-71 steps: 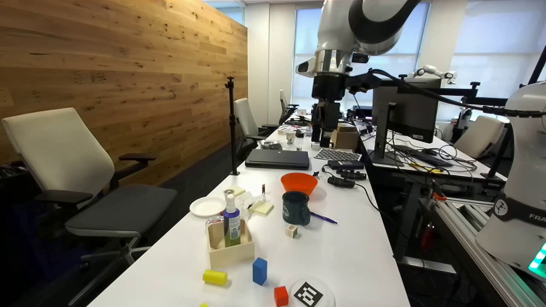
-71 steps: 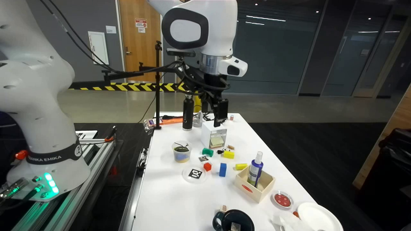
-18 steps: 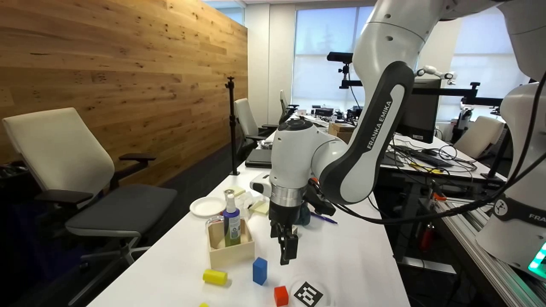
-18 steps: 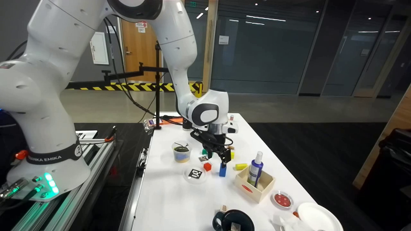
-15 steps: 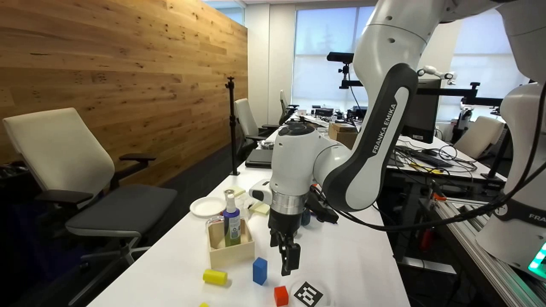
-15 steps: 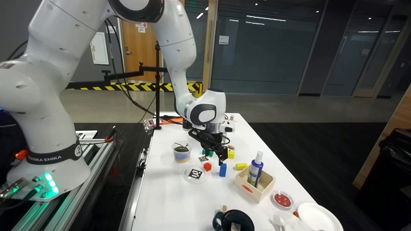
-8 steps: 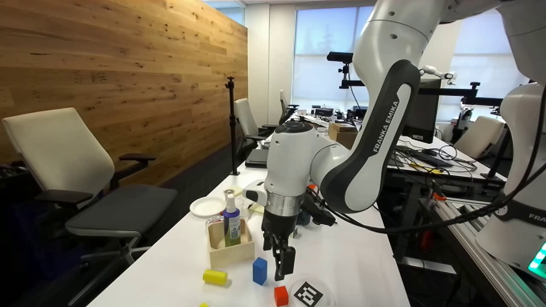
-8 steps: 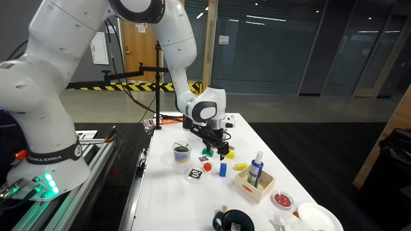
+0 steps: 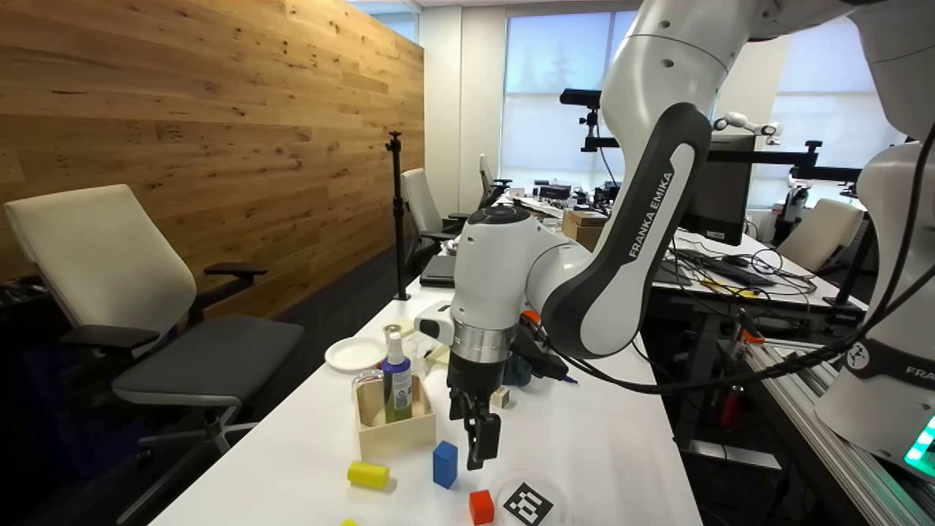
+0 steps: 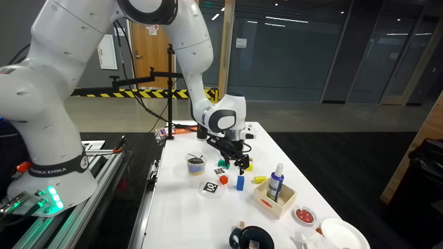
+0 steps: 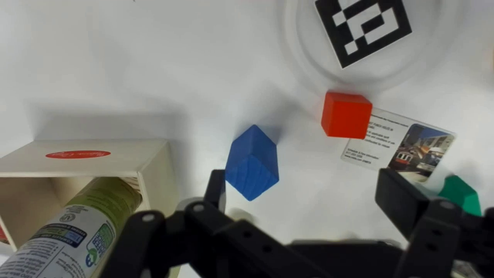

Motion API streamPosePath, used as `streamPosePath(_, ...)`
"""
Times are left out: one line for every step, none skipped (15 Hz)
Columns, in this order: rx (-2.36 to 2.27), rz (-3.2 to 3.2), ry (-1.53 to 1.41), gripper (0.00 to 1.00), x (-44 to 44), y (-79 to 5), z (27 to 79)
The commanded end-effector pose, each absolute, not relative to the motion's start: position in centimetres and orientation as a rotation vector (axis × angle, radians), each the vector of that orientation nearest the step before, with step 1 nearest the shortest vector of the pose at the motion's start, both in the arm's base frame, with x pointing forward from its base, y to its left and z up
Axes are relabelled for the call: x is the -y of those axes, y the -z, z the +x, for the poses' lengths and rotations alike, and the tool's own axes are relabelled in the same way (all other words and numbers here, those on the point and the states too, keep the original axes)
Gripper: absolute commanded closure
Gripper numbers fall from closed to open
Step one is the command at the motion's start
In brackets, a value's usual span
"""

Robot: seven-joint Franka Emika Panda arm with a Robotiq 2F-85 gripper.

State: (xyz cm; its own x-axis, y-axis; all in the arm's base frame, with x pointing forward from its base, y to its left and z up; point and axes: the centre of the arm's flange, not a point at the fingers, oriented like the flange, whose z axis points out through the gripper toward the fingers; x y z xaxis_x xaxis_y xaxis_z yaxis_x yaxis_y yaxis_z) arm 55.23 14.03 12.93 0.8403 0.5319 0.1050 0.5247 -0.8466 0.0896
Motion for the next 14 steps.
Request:
streamPosePath(-0.796,2.959,-0.211,0.00,-13.2,-13.4,55.5)
streamPosePath(-0.782,2.961,-0.221,0.00,-12.8,-13.7,55.9)
streamPosePath(-0.775,2.965,-0.233,0.00,-12.5,-13.9,56.3)
streamPosePath(-0.777,2.967,-0.237,0.00,-12.5,-14.2,56.4)
streamPosePath(-0.777,2.971,-0.241,0.00,-12.5,-14.1,56.6)
streamPosePath(-0.780,2.979,-0.242,0.00,-12.5,-14.0,56.8)
streamPosePath(-0.790,2.980,-0.249,0.00,-12.7,-13.4,57.3)
streamPosePath(-0.792,2.982,-0.249,0.00,-12.9,-13.1,57.6)
streamPosePath(-0.793,2.982,-0.251,0.00,-13.1,-12.8,57.9)
streamPosePath(-0.793,2.984,-0.251,0.00,-13.2,-12.7,58.1)
streamPosePath(-0.797,2.984,-0.251,0.00,-13.4,-12.3,58.3)
streamPosePath(-0.799,2.980,-0.250,0.00,-13.4,-11.9,58.5)
streamPosePath(-0.803,2.976,-0.245,0.00,-13.5,-11.4,58.7)
streamPosePath(-0.800,2.980,-0.238,0.00,-13.5,-10.9,58.9)
